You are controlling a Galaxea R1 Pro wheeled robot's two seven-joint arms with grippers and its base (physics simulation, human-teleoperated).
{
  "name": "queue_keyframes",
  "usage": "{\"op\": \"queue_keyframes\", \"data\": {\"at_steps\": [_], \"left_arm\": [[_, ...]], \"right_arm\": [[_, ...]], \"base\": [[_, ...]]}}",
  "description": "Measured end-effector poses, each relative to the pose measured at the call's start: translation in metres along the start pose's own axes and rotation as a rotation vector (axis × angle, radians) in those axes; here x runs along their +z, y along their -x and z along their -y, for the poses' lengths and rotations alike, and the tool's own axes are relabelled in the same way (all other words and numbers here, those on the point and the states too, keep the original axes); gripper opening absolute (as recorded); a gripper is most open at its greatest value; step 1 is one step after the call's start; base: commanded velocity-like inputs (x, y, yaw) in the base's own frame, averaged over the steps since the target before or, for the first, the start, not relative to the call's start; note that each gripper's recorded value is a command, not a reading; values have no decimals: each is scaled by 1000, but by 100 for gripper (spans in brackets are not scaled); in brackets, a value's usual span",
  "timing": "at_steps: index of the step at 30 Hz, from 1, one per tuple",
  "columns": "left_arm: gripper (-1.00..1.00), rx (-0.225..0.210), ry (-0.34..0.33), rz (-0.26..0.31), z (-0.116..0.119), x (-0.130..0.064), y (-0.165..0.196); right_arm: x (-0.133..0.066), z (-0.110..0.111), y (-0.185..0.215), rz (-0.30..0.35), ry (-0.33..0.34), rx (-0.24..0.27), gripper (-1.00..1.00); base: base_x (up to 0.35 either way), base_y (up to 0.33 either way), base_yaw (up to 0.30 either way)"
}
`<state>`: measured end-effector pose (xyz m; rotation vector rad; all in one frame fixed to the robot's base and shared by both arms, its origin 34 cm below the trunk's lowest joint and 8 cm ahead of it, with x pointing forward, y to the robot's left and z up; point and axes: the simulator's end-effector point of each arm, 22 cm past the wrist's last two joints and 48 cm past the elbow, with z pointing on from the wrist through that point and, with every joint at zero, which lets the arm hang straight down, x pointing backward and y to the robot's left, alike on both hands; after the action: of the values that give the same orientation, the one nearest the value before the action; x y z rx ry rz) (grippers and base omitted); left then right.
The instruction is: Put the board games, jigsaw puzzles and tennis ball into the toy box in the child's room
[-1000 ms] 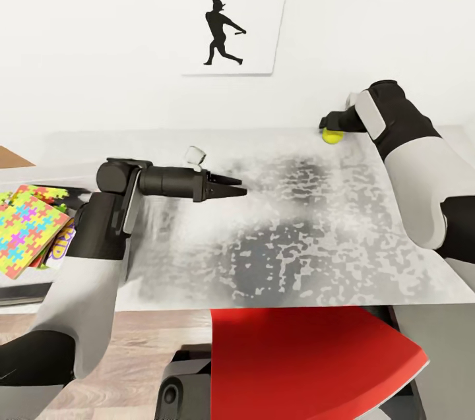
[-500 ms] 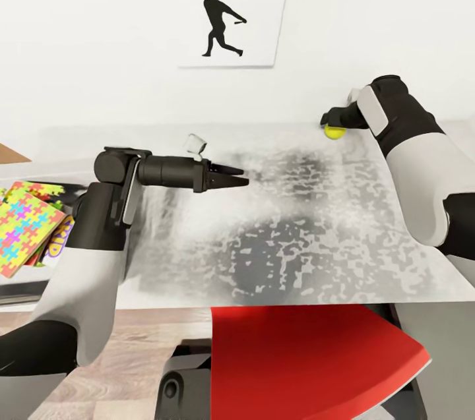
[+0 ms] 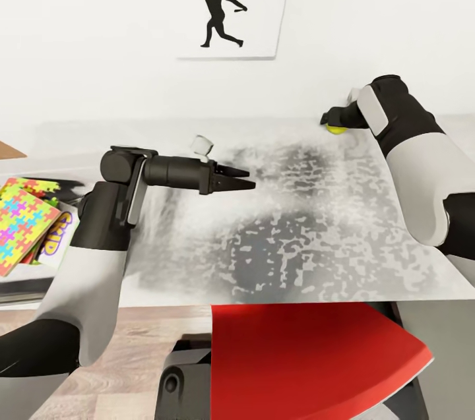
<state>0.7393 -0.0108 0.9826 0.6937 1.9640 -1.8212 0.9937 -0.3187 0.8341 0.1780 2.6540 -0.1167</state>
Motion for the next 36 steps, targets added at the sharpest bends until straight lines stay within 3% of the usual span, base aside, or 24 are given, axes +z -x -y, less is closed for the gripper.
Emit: {"op": "queue_keyframes", "data": {"at_steps": [8, 36], "left_arm": [[100, -12, -2, -4, -6, 2, -6], [100, -14, -8, -21, -6, 6, -11]], "right_arm": [[7, 0, -2, -4, -3, -1, 100], [-2, -2, 18, 24, 2, 1, 100]], "base": [[0, 0, 0], [0, 0, 0]]}}
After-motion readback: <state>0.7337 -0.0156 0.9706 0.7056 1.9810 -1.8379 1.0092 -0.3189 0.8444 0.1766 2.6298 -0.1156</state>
